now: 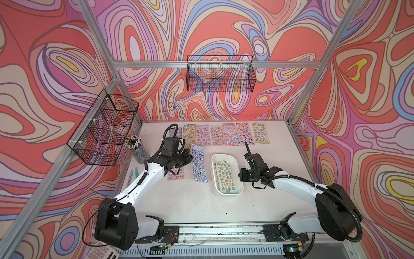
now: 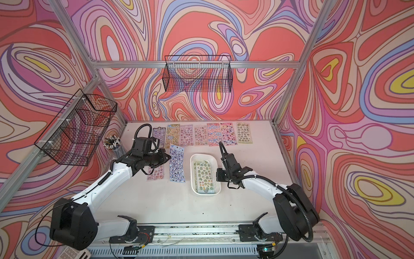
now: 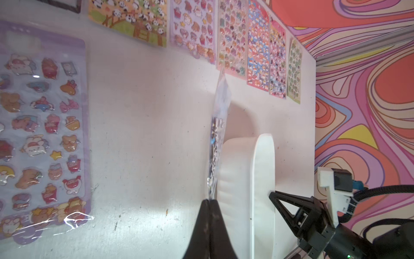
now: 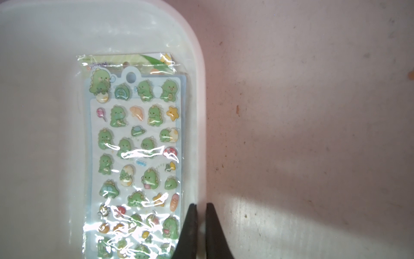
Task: Take the stickers out of the storage box
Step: Place the sticker at the center of the board.
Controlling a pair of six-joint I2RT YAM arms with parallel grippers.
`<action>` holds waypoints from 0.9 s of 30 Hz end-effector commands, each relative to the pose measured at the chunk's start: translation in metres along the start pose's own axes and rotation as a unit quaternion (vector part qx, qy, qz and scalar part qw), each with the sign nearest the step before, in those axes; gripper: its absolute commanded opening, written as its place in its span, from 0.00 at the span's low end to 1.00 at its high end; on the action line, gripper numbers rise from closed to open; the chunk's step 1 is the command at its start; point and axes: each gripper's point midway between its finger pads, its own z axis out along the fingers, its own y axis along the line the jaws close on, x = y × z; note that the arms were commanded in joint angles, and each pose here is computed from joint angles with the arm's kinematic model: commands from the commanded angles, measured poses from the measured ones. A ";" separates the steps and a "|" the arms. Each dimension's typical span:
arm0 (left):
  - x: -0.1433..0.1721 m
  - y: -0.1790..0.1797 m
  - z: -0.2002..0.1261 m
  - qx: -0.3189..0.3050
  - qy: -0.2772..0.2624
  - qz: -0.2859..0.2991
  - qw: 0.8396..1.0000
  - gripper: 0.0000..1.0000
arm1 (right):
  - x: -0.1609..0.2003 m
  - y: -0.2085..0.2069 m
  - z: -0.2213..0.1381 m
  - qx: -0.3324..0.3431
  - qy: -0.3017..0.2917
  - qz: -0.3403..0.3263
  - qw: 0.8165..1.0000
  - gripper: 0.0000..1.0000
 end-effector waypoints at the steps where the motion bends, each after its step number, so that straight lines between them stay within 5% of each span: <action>1: 0.007 0.007 0.020 0.020 0.030 0.011 0.999 0.00 | 0.013 -0.009 0.003 0.022 0.029 -0.007 0.999 0.00; 10: -0.014 0.032 0.051 -0.006 0.016 0.018 1.000 0.00 | 0.016 -0.009 0.005 0.018 0.033 -0.008 0.999 0.00; 27: -0.035 0.087 0.061 -0.091 -0.003 0.004 0.996 0.00 | 0.017 -0.008 0.009 0.012 0.036 -0.008 0.999 0.00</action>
